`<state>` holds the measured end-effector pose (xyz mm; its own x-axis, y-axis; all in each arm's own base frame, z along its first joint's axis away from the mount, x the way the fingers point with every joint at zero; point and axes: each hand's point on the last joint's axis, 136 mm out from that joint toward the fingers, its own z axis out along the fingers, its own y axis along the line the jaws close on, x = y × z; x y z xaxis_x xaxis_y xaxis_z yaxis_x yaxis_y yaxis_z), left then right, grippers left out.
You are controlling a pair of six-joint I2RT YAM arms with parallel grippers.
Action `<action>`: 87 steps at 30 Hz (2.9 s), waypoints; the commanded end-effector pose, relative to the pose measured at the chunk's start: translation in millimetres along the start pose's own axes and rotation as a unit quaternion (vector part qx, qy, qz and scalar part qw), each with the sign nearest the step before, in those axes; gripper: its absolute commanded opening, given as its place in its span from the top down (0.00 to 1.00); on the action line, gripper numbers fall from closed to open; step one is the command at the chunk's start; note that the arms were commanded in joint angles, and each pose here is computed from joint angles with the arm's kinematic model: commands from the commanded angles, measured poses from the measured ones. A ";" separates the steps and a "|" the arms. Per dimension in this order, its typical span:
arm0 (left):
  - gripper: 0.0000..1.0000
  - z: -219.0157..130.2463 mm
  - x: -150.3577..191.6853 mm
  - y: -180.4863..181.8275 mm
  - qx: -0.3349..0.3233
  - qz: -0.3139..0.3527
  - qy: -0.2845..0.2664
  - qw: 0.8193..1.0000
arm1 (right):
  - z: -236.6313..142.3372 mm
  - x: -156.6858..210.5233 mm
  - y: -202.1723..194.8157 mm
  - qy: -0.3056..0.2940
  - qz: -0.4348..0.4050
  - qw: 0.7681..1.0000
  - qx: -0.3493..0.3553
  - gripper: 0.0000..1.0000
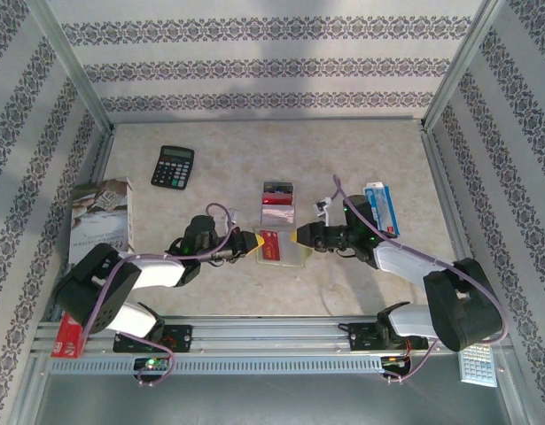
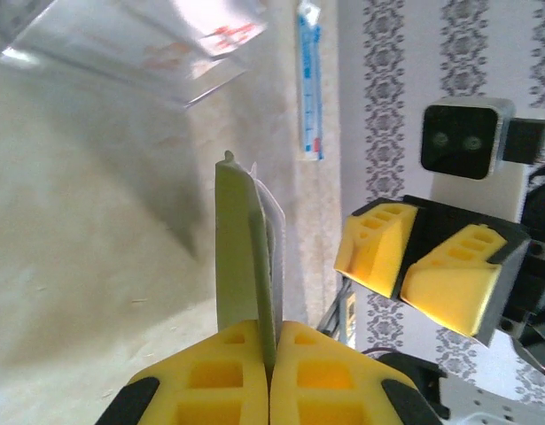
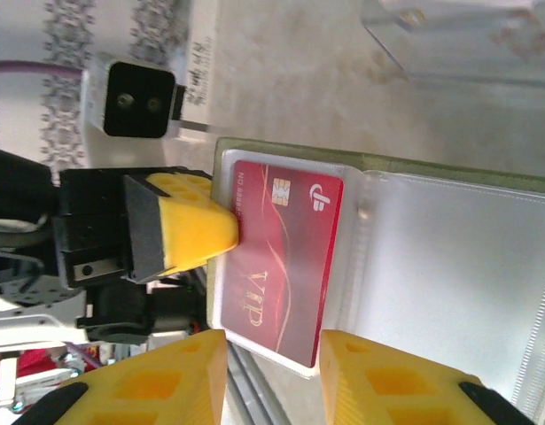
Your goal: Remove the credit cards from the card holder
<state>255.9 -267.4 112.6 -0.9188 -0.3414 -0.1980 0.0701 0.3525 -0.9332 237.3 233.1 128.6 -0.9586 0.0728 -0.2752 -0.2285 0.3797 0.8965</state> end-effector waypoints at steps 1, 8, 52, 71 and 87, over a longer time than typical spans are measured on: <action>1.00 -6.1 -8.1 -40.7 0.049 0.035 -0.012 0.998 | -11.7 1.3 25.7 0.019 -0.033 0.997 -0.067 0.65; 1.00 -17.6 -10.3 -69.6 0.076 0.057 -0.016 0.995 | -21.8 -9.8 54.3 0.011 -0.058 0.994 -0.094 0.66; 1.00 -18.3 -9.9 -77.5 0.080 0.067 -0.009 0.994 | 26.3 0.8 45.6 0.070 -0.029 0.996 -0.045 0.68; 1.00 -14.8 -10.8 -72.4 0.079 0.059 -0.010 0.995 | 24.1 -2.3 52.6 0.063 -0.031 0.996 -0.060 0.74; 0.95 -13.9 -10.9 -67.2 0.076 0.051 -0.013 0.996 | 14.4 -1.6 55.4 0.050 -0.036 0.996 -0.068 0.91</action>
<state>256.6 -270.5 173.7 -0.8945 -0.3456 -0.2836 0.1917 0.2765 -0.9417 232.5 265.7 156.5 -0.9707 -0.0308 -0.2384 -0.2361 0.3080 0.9216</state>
